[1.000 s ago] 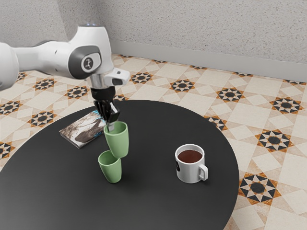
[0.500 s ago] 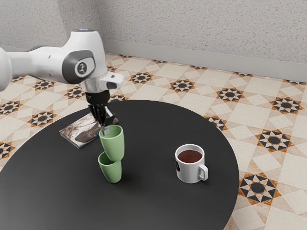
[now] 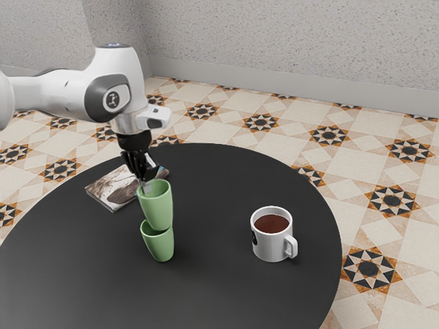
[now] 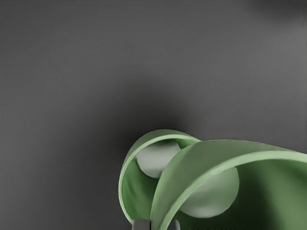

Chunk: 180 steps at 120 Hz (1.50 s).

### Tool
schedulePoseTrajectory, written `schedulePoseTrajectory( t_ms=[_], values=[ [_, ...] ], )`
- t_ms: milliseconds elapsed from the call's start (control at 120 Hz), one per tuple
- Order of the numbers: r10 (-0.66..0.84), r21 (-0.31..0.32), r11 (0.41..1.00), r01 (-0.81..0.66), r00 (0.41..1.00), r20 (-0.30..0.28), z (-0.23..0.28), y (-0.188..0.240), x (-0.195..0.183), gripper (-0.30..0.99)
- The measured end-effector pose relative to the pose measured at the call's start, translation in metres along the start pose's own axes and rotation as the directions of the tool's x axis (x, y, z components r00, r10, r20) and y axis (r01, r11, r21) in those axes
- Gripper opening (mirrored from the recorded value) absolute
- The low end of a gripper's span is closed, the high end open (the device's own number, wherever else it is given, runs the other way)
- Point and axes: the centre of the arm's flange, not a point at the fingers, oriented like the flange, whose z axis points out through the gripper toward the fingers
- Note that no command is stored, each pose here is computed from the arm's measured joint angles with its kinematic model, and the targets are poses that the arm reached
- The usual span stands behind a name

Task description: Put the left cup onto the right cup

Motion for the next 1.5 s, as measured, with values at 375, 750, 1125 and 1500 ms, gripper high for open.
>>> schedulePoseTrajectory(
  t_ms=[375,750,1125,1500],
  values=[
    [-0.021,-0.002,1.0,0.021,1.0,-0.012,0.002,-0.009,-0.009,-0.09],
    [-0.052,-0.005,0.999,0.052,0.999,-0.007,0.007,-0.027,-0.012,-0.09],
    [-0.022,-0.002,1.0,0.022,1.0,0.008,0.015,-0.01,-0.005,-0.09],
    [-0.046,-0.009,0.999,0.046,0.999,0.019,0.02,-0.017,-0.007,0.2]
  ],
)
